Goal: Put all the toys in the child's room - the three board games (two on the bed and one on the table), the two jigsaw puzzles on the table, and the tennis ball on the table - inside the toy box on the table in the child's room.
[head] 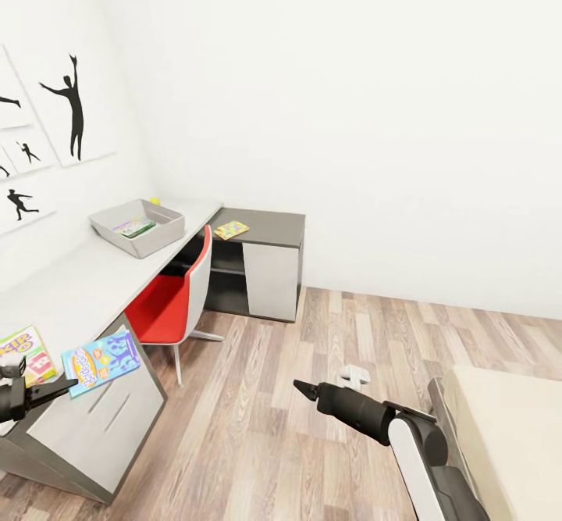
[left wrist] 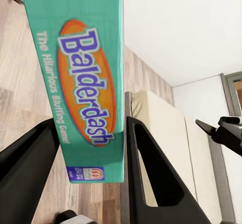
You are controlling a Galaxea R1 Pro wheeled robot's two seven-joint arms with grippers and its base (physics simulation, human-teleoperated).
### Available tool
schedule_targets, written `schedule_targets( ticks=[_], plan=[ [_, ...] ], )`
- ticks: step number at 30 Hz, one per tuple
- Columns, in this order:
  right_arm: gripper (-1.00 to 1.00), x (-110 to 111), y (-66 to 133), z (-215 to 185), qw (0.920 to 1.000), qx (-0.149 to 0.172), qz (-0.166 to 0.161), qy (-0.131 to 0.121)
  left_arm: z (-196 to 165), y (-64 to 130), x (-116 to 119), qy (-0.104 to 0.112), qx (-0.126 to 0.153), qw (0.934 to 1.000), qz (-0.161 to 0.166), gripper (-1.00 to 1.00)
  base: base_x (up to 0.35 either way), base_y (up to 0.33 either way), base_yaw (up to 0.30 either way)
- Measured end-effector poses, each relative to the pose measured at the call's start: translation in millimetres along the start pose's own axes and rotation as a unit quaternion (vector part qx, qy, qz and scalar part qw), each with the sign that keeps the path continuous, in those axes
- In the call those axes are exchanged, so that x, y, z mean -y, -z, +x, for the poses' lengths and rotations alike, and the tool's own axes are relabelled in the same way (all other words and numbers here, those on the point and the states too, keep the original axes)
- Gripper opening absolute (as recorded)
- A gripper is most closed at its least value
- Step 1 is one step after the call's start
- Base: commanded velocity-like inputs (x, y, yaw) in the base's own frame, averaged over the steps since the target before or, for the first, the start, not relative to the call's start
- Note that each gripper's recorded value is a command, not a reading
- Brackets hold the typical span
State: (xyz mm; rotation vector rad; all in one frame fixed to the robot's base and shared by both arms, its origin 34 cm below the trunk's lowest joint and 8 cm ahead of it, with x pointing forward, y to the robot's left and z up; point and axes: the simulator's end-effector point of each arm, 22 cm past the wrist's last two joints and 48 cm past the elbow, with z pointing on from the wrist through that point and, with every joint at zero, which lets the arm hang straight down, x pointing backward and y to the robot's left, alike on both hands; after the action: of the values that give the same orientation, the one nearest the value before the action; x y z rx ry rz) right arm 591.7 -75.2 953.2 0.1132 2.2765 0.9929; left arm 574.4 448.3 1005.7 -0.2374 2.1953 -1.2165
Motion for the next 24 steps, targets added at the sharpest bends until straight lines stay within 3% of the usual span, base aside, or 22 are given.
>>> schedule_targets(
  ticks=[14, 24],
  plan=[
    [1.0, -7, 9.3, -3, 1.0, 0.002, 0.0, -0.001, 0, 7.2, 9, 0.0, 0.0, 1.0, 0.0, -1.0, 0.0, 0.0, 0.008],
    [1.0, -12, 9.8, -1, 1.0, 0.0, -0.002, 0.001, 1, 8.7, 10, 0.001, 0.0, 1.0, 0.0, -1.0, 0.0, 0.0, 0.249]
  ],
)
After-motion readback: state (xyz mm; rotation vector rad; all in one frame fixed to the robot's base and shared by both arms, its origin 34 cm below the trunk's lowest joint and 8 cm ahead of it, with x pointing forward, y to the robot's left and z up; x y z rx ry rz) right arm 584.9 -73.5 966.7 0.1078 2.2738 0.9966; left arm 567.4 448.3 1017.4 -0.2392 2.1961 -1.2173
